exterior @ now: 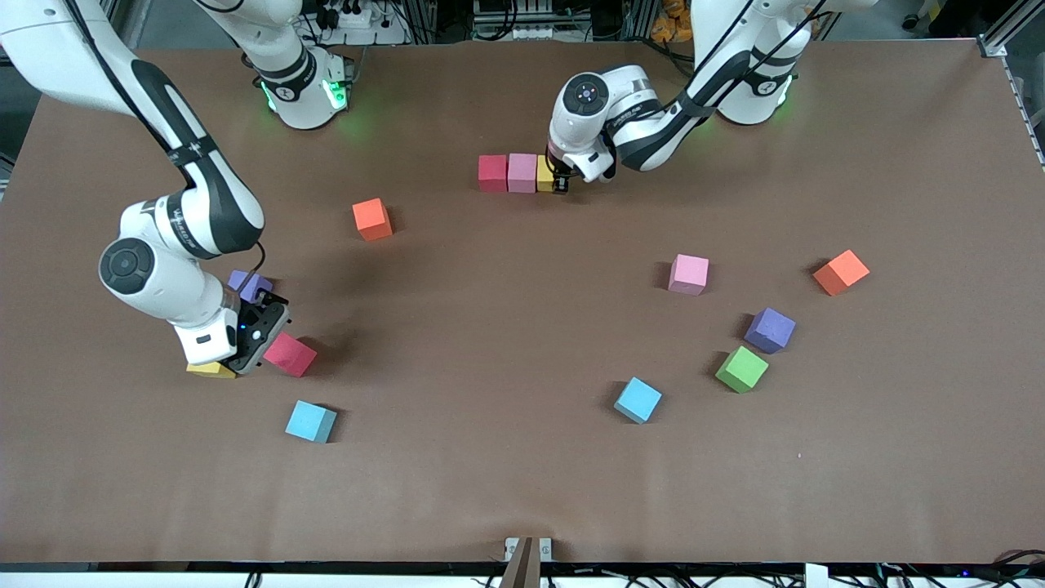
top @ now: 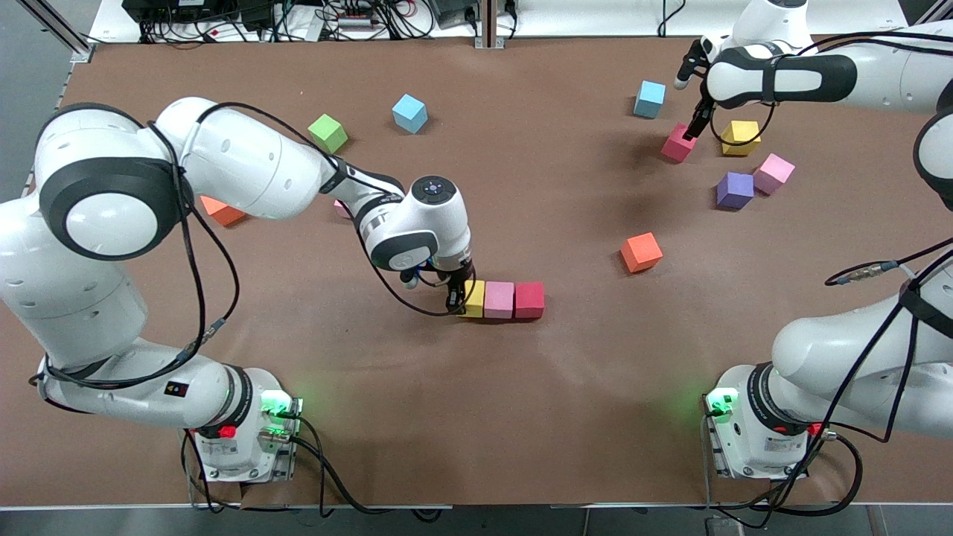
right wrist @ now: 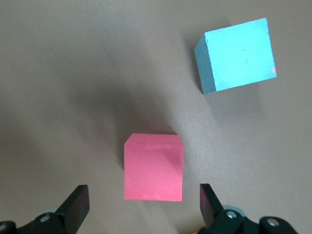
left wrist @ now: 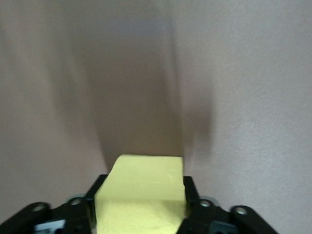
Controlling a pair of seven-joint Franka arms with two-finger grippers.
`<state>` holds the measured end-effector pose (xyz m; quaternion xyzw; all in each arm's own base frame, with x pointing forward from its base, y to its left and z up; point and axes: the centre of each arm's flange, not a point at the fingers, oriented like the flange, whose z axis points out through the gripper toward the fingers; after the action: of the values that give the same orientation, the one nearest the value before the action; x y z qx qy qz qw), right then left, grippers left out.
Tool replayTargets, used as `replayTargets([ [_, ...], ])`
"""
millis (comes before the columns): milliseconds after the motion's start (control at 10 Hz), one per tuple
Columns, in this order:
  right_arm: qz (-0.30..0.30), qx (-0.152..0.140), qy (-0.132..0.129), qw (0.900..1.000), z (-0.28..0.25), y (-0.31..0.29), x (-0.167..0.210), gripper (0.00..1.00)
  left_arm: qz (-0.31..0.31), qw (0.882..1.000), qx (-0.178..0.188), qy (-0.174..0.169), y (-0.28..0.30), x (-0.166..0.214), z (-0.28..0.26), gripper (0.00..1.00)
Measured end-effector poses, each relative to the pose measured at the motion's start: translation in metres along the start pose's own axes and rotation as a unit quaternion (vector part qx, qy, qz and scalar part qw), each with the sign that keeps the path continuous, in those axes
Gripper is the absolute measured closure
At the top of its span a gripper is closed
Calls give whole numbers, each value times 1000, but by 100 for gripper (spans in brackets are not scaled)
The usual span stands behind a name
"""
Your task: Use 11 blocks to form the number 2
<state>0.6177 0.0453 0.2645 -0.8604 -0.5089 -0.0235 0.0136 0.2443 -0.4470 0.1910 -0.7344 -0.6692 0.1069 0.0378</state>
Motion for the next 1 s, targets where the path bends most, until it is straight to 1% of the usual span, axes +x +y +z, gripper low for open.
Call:
replayTargets([
  [199,-2,6,11,1000,23,3,2,0,7,1000,0,1,-5,-5,1,0],
  [299,-9,9,11,1000,36,2,3,0,7,1000,1,3,-5,-5,1,0],
  [498,-29,6,6,1000,52,1,8,0,5,1000,1,12,-1,-4,-3,0],
  [796,-29,2,5,1000,52,5,6,0,0,1000,-3,27,11,-7,-17,0],
  [995,-20,2,5,1000,60,9,-1,0,-5,999,-18,29,21,-9,-35,0],
])
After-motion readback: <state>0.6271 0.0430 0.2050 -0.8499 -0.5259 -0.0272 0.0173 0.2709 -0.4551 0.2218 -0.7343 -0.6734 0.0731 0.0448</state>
